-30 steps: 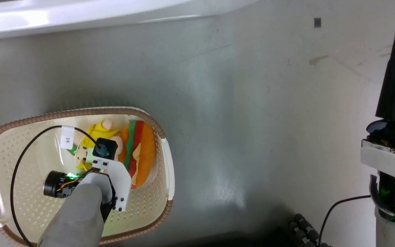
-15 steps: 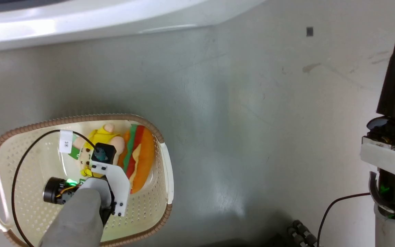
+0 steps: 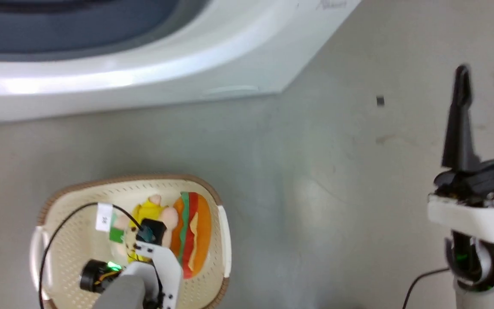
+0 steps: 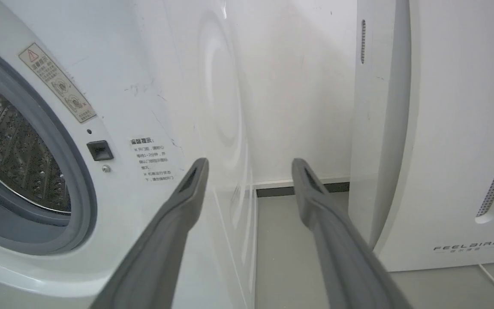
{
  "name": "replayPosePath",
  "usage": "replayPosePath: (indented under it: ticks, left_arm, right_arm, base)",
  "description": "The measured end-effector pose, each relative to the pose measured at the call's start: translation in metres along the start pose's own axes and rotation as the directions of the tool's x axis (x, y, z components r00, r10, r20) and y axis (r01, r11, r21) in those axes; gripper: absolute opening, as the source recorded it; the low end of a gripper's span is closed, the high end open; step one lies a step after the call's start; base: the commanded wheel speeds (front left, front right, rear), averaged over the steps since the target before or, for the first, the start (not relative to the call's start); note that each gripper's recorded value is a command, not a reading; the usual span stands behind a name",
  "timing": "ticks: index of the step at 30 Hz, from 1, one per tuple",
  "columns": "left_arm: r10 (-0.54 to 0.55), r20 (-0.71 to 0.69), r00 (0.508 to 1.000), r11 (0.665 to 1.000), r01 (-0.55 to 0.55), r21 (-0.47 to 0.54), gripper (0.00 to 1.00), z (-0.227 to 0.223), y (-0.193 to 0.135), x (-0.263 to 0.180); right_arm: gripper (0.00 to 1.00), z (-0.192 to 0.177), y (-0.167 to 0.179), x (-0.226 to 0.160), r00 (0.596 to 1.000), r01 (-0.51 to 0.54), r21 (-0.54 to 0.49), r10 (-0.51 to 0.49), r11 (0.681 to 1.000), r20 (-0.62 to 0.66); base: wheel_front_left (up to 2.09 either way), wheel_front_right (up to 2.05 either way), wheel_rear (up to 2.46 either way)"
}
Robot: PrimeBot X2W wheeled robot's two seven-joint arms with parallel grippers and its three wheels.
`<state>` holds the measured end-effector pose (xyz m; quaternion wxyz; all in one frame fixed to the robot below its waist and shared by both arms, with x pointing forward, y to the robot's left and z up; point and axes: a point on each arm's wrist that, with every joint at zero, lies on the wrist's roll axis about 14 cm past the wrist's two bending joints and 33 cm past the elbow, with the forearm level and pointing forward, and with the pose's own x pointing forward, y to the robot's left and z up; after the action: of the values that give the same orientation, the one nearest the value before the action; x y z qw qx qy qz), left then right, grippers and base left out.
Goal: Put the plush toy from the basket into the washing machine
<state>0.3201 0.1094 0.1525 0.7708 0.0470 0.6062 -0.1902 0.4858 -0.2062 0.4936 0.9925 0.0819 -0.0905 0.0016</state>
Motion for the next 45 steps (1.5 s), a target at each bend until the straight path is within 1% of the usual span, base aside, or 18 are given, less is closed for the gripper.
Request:
replayPosePath:
  ticks: [8,11,15,17,18,21,22,27,32,38,45]
  left_arm:
    - [0.019,0.137,0.99,0.999,-0.022,0.023,0.0,0.017,-0.002,-0.041]
    - [0.021,0.204,0.979,0.998,-0.032,0.053,0.0,0.022,-0.004,-0.057]
    - [0.034,0.283,0.958,0.997,-0.053,0.06,0.0,0.026,-0.006,-0.077]
    - [0.042,0.322,0.946,0.996,-0.063,0.057,0.0,0.028,-0.007,-0.087]
    - [0.05,0.364,0.93,0.996,-0.072,0.045,0.0,0.032,-0.007,-0.096]
    - [0.066,0.427,0.902,0.996,-0.086,0.028,0.0,0.039,-0.006,-0.111]
    - [0.066,0.427,0.902,0.996,-0.086,0.028,0.0,0.039,-0.006,-0.111]
    - [0.088,0.52,0.85,0.995,-0.1,-0.005,0.0,0.051,-0.005,-0.134]
    - [0.116,0.614,0.781,0.991,-0.128,-0.024,0.0,0.072,-0.003,-0.158]
    - [0.153,0.747,0.647,0.985,-0.159,-0.065,0.0,0.108,0.005,-0.195]
    - [0.208,0.842,0.498,0.975,-0.171,-0.14,0.0,0.146,0.016,-0.232]
  right_arm:
    - [1.0,0.027,0.03,-0.015,0.997,-0.073,-0.01,0.074,0.997,0.03]
    - [1.0,0.038,0.039,-0.022,0.995,-0.091,-0.001,0.091,0.996,0.046]
    - [1.0,0.054,0.049,-0.032,0.991,-0.114,0.009,0.113,0.993,0.074]
    - [1.0,0.061,0.054,-0.036,0.989,-0.126,0.011,0.124,0.992,0.086]
    - [1.0,0.067,0.058,-0.042,0.986,-0.135,0.011,0.134,0.991,0.095]
    - [1.0,0.076,0.063,-0.05,0.983,-0.147,0.015,0.145,0.989,0.11]
    - [1.0,0.076,0.063,-0.05,0.983,-0.147,0.015,0.145,0.989,0.11]
    - [1.0,0.088,0.071,-0.062,0.978,-0.168,0.02,0.164,0.986,0.129]
    - [1.0,0.099,0.079,-0.072,0.971,-0.189,0.021,0.183,0.982,0.152]
    - [1.0,0.108,0.08,-0.075,0.967,-0.194,0.018,0.188,0.981,0.174]
    - [1.0,0.103,0.077,-0.073,0.97,-0.184,0.019,0.179,0.983,0.162]
  base:
    - [0.0,0.0,0.0]
    - [0.0,0.0,0.0]
    - [0.0,0.0,0.0]
    - [0.0,0.0,0.0]
    - [0.0,0.0,0.0]
    - [0.0,0.0,0.0]
    - [0.0,0.0,0.0]
    - [0.0,0.0,0.0]
    - [0.0,0.0,0.0]
    - [0.0,0.0,0.0]
    - [0.0,0.0,0.0]
